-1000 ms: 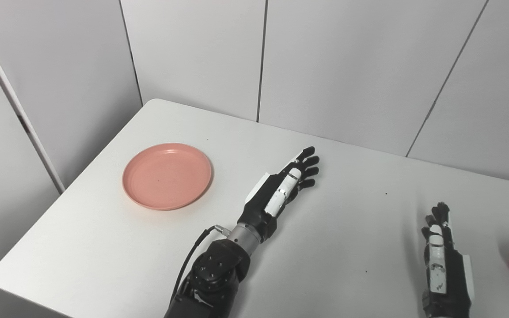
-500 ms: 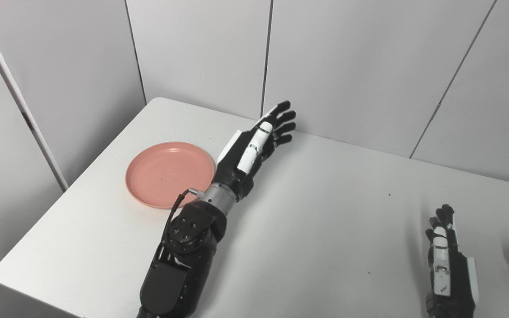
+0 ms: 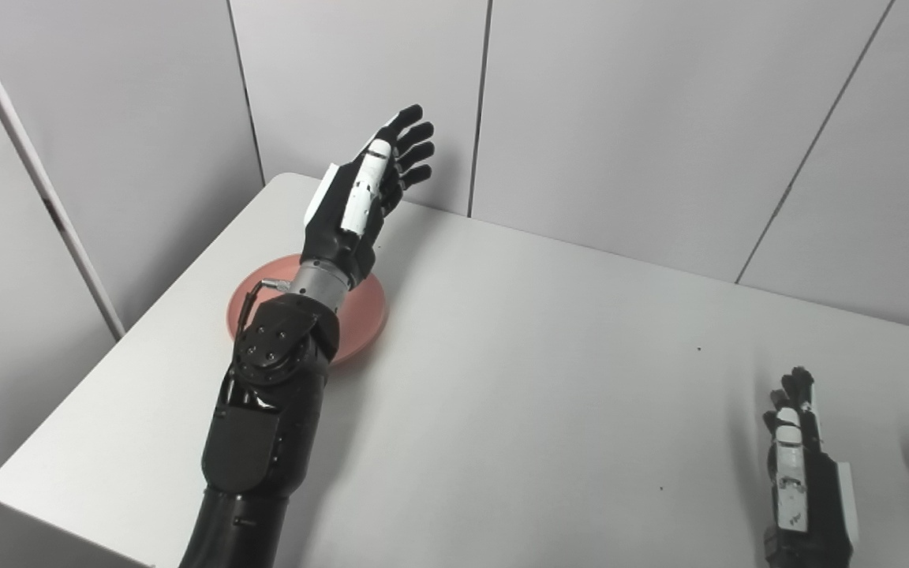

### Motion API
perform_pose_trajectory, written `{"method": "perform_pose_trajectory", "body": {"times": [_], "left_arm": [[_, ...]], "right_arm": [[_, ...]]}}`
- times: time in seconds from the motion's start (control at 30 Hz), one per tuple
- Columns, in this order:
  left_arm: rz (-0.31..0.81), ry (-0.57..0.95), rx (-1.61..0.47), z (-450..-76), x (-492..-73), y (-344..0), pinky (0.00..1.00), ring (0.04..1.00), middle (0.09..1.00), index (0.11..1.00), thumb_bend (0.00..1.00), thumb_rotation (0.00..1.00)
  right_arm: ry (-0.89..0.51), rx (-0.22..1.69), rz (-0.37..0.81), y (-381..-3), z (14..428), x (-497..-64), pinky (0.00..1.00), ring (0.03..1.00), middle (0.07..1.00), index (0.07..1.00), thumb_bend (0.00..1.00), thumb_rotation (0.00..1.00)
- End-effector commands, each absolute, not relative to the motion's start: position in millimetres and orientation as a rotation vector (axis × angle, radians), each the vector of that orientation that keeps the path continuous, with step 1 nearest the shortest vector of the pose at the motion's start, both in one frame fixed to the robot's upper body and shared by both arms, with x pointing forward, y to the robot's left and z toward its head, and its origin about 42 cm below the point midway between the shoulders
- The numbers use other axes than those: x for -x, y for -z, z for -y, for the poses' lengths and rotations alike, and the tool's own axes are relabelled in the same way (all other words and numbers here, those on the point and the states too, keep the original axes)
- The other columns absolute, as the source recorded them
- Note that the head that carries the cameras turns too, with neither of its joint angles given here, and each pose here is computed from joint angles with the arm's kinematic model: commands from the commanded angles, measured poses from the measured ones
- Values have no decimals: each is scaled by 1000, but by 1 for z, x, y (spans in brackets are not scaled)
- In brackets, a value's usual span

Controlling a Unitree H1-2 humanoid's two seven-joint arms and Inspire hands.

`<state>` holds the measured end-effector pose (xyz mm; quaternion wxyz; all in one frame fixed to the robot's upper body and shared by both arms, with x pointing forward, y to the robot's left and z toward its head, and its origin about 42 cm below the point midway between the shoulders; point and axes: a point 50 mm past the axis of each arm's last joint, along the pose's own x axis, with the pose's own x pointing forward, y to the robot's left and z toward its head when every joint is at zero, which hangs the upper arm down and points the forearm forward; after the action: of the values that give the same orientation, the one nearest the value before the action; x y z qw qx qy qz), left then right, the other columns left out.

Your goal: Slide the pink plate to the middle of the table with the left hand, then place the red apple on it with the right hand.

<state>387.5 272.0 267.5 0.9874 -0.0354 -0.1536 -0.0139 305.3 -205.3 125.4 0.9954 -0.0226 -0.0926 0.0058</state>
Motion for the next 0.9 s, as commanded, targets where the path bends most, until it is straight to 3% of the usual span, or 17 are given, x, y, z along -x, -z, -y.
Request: {"method": "perform_pose_trajectory", "body": {"times": [0.0,0.2,0.67,0.77,0.87], "left_arm": [[401,38,48,-278,-394,-293,867,889,894,870,353,1000],[384,5,-7,-304,-404,-295,855,879,888,865,406,1000],[372,-118,2,-351,-417,-306,831,851,850,817,367,1000],[368,-151,4,-360,-418,-308,816,836,834,800,351,963],[360,-176,-28,-372,-419,-309,821,841,841,814,354,992]], "right_arm": [[-10,62,194,-125,212,-303,1000,1000,1000,1000,90,1000],[-17,48,198,-124,214,-304,1000,1000,1000,1000,89,1000],[-25,23,193,-126,218,-304,1000,1000,1000,1000,63,1000],[-21,20,182,-128,218,-303,1000,1000,1000,1000,58,1000],[-23,14,185,-128,218,-303,1000,1000,1000,1000,58,1000]]}}
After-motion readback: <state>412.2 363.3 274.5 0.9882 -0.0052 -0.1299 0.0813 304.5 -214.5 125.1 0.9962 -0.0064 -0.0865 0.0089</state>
